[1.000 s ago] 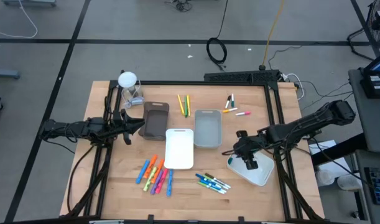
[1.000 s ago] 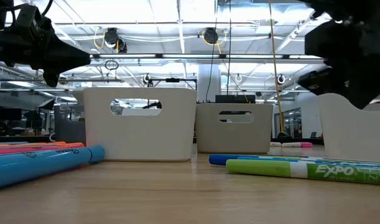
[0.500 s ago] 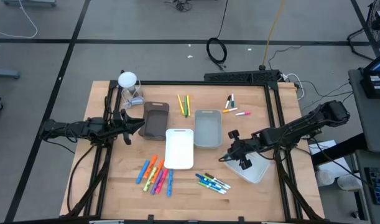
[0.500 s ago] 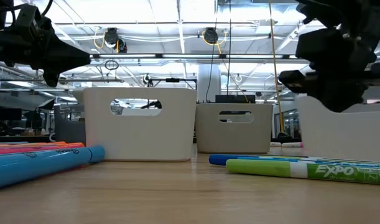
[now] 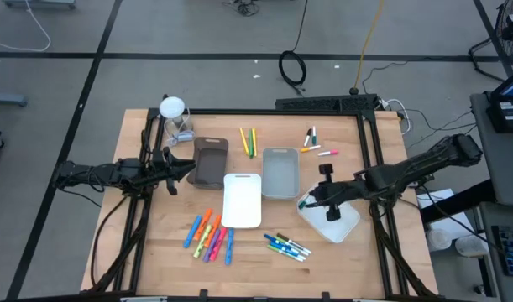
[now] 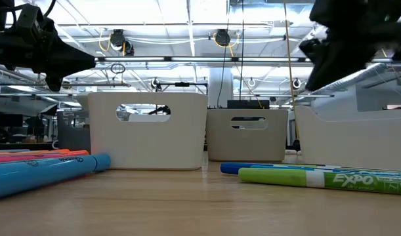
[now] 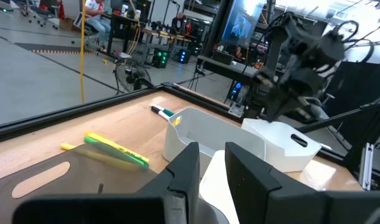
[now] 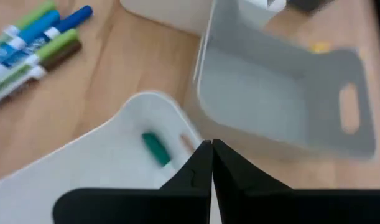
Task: Pick & Place Markers
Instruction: Adjust the right white bin
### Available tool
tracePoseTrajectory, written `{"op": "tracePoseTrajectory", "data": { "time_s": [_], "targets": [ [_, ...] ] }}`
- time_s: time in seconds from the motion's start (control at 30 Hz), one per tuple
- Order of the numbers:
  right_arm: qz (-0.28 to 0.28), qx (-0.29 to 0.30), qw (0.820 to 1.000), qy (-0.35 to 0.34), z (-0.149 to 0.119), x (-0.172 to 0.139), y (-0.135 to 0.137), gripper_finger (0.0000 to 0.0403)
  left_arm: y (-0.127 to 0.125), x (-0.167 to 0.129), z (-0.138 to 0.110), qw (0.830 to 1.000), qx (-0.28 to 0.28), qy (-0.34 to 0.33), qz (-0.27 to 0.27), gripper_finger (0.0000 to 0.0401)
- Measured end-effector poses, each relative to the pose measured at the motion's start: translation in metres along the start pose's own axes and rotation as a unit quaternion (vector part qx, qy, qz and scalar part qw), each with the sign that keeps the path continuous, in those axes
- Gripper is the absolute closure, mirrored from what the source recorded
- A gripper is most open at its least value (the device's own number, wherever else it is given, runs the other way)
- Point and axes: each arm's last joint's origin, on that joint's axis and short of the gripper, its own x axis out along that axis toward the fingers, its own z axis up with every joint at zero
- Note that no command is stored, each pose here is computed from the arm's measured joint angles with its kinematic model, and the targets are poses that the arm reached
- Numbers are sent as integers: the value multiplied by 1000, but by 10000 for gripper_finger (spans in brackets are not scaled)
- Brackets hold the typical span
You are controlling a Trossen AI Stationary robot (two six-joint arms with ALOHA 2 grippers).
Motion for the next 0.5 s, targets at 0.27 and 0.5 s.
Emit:
{"op": "tracePoseTrajectory", "data": {
  "time_s": [0.27,0.5],
  "targets": [
    [-53,324,910,253,-16,-52,-13,403,0,0,0,1000,0,0,0,322],
    [-2,466,805,367,-44,-39,12,403,0,0,0,1000,0,0,0,322]
  ]
}}
